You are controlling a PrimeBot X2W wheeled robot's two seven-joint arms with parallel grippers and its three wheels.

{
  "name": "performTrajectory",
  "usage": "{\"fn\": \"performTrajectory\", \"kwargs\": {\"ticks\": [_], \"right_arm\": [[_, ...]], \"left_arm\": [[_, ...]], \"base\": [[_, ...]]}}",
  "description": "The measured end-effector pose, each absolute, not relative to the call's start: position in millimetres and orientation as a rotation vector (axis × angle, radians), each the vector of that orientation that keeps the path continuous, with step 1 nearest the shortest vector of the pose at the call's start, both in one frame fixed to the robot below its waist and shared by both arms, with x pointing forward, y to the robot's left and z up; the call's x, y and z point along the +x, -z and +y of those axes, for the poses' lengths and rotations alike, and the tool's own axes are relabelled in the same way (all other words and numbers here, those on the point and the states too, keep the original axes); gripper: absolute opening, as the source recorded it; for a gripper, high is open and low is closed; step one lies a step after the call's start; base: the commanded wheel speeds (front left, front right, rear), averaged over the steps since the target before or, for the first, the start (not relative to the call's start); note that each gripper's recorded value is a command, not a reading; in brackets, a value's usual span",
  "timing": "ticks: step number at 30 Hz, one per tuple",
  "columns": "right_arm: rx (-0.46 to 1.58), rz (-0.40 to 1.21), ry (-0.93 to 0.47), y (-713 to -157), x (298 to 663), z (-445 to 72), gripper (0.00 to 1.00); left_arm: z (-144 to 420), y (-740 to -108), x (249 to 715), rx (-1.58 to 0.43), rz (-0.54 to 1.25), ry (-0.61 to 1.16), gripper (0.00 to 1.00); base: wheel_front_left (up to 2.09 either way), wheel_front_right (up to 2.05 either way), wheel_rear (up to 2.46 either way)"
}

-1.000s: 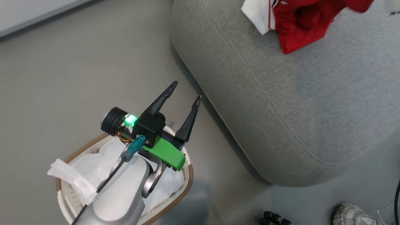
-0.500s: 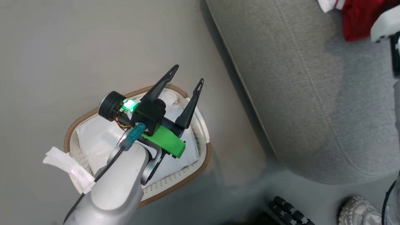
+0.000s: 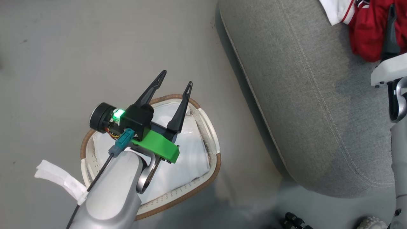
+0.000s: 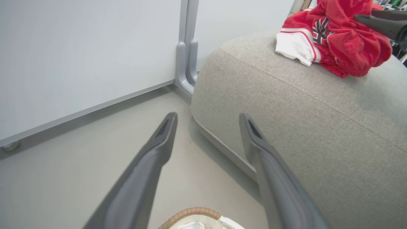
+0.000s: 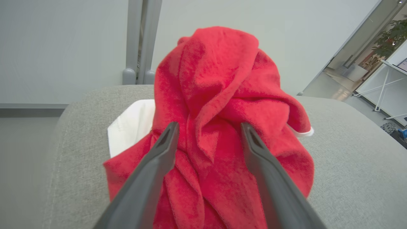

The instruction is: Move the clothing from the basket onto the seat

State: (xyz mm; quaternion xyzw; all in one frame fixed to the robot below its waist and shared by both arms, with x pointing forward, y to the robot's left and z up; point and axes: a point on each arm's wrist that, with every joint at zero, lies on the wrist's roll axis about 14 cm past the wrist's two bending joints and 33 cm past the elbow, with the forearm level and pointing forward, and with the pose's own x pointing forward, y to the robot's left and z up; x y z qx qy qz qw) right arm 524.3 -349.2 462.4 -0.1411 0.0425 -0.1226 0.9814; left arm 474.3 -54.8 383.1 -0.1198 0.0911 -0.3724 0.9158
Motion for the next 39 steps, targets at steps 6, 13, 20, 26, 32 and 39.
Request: {"fn": "performTrajectory", "kwargs": {"ticks": [6, 13, 20, 26, 32, 39], "right_arm": [[-0.204, -0.029, 0.177, -495, 504, -313, 1.0], [-0.1, -0.109, 0.039, -517, 489, -250, 1.0], [0.01, -0.085, -0.079, -503, 476, -188, 1.0], [0.056, -0.033, -0.145, -487, 457, -155, 1.0], [0.074, -0.015, -0.178, -485, 437, -140, 1.0], [0.088, 0.022, -0.213, -476, 414, -127, 1.0]], "left_arm": [[-22, -406, 476, -0.242, 0.148, 0.644, 1.0], [33, -425, 468, -0.18, 0.113, 0.484, 1.0], [97, -432, 454, -0.149, 0.109, 0.279, 1.0], [152, -429, 424, -0.135, 0.138, 0.106, 1.0], [187, -432, 392, -0.13, 0.141, 0.0, 1.0], [203, -436, 364, -0.166, 0.131, -0.046, 1.0]], "base": [[0.0, 0.0, 0.0], [0.0, 0.0, 0.0], [0.0, 0.0, 0.0], [0.0, 0.0, 0.0], [0.0, 0.0, 0.0], [0.0, 0.0, 0.0]]}}
